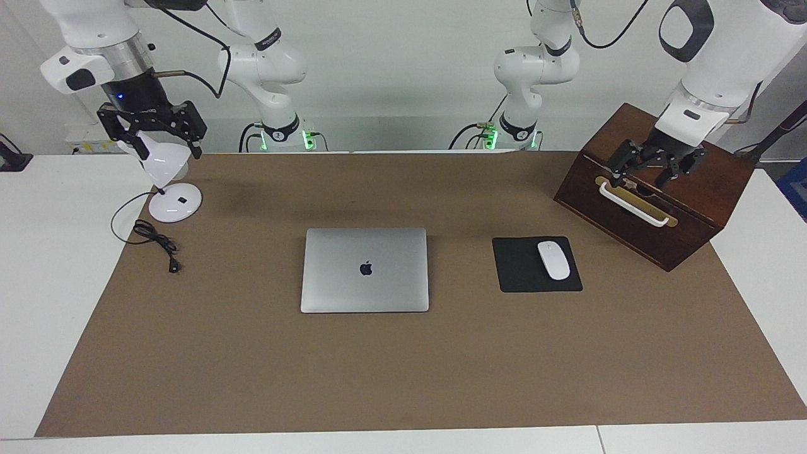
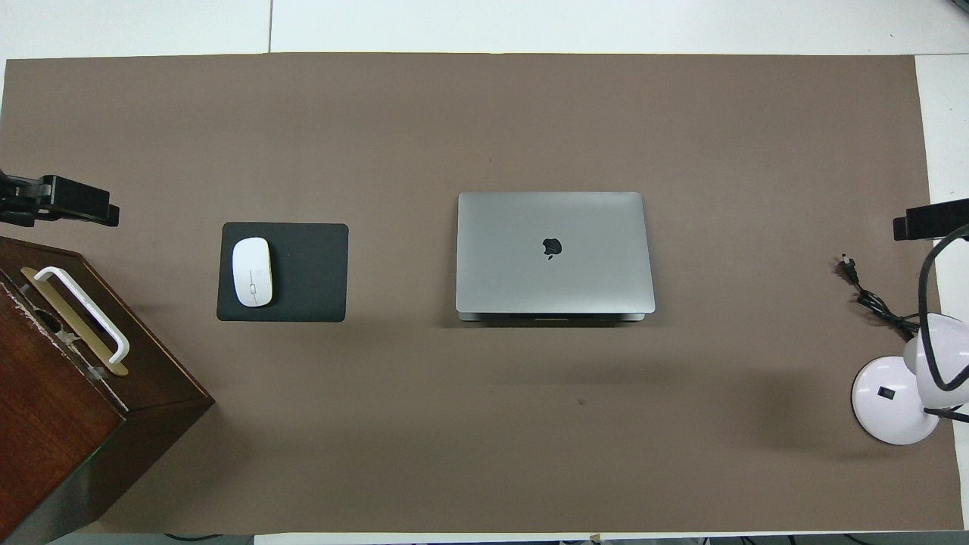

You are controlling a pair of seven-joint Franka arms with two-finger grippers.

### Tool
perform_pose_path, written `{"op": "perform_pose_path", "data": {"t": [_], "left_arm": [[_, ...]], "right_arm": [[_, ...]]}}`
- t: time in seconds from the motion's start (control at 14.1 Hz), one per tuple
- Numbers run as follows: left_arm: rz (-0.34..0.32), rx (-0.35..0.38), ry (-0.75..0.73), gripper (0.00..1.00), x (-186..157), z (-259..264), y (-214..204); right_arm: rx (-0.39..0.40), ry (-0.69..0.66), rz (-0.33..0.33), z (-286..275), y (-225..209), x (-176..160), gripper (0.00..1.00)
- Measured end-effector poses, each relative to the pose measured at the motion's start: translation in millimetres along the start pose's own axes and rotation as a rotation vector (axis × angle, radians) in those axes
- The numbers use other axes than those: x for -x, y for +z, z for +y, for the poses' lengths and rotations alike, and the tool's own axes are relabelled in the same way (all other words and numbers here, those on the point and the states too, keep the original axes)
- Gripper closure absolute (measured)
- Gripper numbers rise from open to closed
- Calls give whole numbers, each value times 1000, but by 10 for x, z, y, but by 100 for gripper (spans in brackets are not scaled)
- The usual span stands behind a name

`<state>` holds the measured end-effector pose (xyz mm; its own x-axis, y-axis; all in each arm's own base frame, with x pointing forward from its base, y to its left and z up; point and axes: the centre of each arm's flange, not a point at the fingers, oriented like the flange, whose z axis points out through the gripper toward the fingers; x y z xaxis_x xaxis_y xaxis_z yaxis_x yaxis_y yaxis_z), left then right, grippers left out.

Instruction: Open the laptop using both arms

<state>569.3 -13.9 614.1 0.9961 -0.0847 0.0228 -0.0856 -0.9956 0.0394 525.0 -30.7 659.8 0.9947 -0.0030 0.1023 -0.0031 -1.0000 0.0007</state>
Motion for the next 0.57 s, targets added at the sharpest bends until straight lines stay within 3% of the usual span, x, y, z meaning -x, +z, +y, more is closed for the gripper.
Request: {"op": "perform_pose_path", "data": {"t": [0.35,0.57], "left_arm": [[-2,0,-1,0,0,-4,13],[-5,0,-6,0,3,-27,33]], "right_arm": [[-1,-37,41,103,155,-72,0],[-112,-51,102,361,557,-150,0]]}}
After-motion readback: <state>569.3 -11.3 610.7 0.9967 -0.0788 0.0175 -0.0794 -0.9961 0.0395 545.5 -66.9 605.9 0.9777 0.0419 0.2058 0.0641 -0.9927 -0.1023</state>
